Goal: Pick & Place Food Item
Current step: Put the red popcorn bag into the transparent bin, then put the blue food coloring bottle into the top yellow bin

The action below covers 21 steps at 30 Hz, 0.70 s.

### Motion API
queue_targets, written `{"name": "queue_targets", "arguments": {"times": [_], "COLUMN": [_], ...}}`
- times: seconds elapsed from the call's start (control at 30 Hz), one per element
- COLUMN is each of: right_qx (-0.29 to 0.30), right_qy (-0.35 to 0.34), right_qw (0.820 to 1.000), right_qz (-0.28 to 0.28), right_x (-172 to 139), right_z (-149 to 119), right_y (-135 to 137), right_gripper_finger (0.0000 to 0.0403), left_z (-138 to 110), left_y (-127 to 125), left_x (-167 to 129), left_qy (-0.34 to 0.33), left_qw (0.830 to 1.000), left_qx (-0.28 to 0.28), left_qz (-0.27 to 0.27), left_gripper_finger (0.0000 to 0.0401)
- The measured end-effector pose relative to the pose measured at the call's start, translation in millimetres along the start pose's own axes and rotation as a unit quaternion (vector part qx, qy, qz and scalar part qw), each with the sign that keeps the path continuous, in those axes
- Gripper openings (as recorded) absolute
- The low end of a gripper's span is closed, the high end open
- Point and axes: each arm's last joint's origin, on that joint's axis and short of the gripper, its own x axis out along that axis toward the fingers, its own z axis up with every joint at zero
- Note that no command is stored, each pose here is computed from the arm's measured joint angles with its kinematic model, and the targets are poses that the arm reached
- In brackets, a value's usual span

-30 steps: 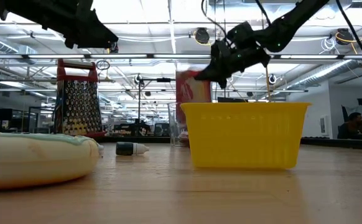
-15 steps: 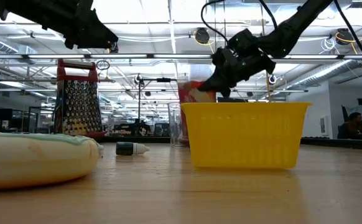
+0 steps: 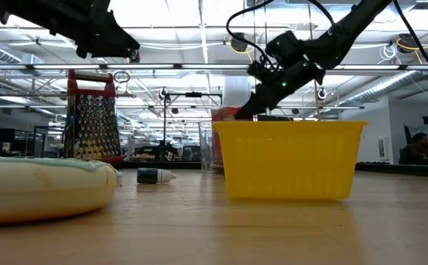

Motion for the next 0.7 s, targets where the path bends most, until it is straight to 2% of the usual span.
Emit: {"name": "queue_targets", "arguments": {"times": [0.17,0.37,0.47,0.57,0.7], "right_qx": [-0.095,-0.105,-0.112,-0.103,-0.083], "right_qy": [0.002,0.017,0.012,-0.014,-0.036], "right_qw": [0.991,0.977,0.976,0.982,0.988], "right_qz": [-0.091,-0.185,-0.188,-0.16,-0.129], "right_x": [3,-5,-15,-32,-55], "right_z": [15,39,52,68,74], "right_y": [12,34,51,69,90], "right_gripper_finger": [0.0157,0.0206,0.0219,0.0223,0.0219], "left_z": [0,0,0,-4,-17], "left_y": [0,0,0,-5,-24], "left_x": [0,0,0,-1,-1], "left_qy": [0.0,0.0,0.001,0.026,0.105], "left_qw": [1.0,1.0,0.999,0.994,0.97], "left_qx": [0.0,-0.02,-0.046,-0.081,-0.126], "left_qz": [0.0,0.0,-0.004,-0.064,-0.179], "left_gripper_finger": [0.0267,0.0267,0.0267,0.0266,0.0266]}}
